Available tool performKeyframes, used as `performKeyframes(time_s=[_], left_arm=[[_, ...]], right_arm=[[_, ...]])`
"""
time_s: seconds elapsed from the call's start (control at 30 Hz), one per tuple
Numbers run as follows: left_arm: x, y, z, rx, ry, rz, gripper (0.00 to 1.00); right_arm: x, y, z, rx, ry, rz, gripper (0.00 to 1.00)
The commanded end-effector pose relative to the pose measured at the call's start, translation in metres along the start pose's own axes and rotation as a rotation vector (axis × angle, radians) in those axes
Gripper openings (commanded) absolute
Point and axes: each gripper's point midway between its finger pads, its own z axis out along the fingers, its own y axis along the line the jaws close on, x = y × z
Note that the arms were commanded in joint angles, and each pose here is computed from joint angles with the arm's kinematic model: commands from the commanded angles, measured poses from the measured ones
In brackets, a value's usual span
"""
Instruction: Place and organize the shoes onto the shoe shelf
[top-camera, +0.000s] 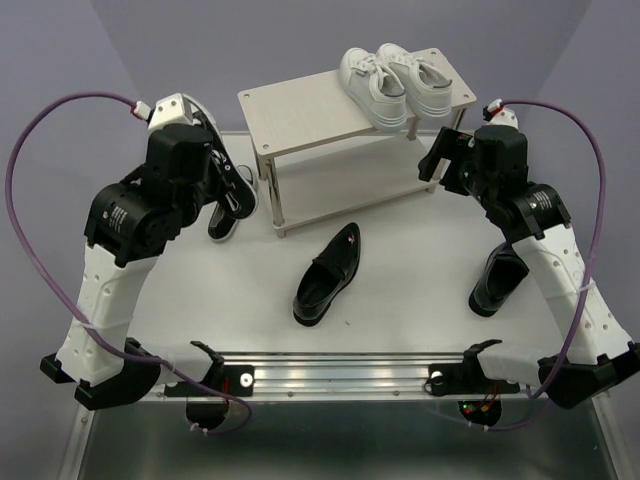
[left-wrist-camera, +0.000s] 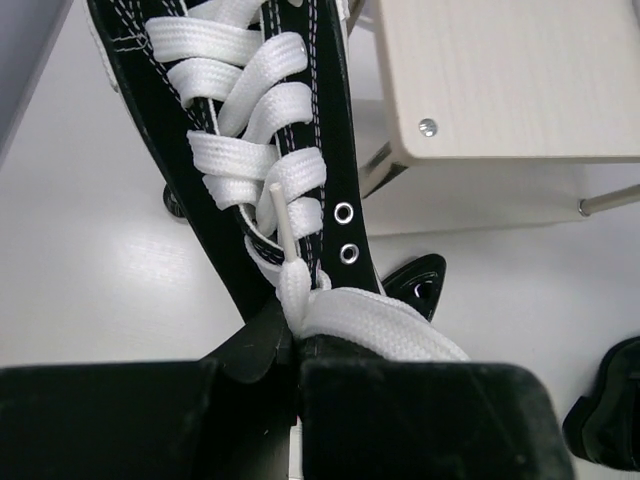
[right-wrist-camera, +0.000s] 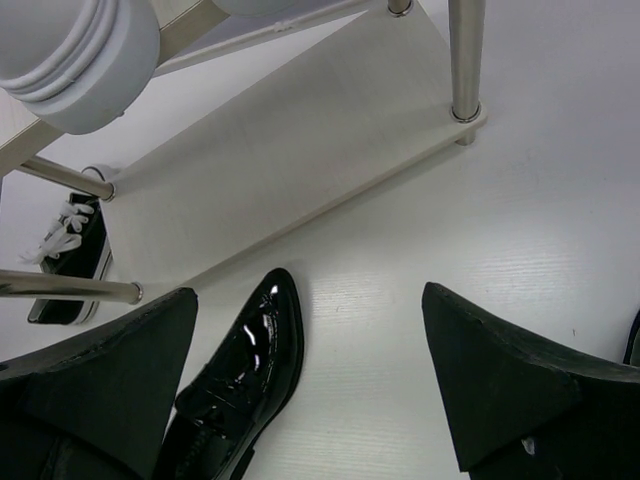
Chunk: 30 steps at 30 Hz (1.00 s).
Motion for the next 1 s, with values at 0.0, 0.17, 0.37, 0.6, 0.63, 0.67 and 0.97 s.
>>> performKeyframes(time_s=[0.0,0.17,0.37,0.6,0.63,0.67,0.97], left_arm=[[-0.056,-0.024,-0.028,0.138,-0.139,0.098,0.0],[-0.076,-0.064,-0.028,0.286,-0.187,0.119,0.0],[-0.096,-0.111,-0.018,0.394,-0.236,0.15,0.0],[-0.108,-0.141,0.006,0.411,-0.271,0.167,0.0],[-0.108,-0.143,0.01,0.405,-0.273,0.171,0.0],[-0.108,-0.143,0.014,0.392,-0.272,0.175,0.0],[-0.097,-0.138,0.05,0.27,-0.243,0.177,0.0]], right_arm=[[-0.008,-0.004,-0.007,0.017,-0.03,-0.018,1.0],[-0.007,-0.009,-0.006,0.042,-0.03,-0.029,1.0],[0.001,-0.013,-0.004,0.057,-0.015,-0.023,1.0],[0.01,-0.019,-0.003,0.072,0.0,-0.02,1.0],[0.01,-0.019,-0.003,0.072,0.0,-0.022,1.0],[0.011,-0.02,-0.003,0.074,0.001,-0.022,1.0],[0.013,-0.023,-0.007,0.08,0.003,-0.024,1.0]])
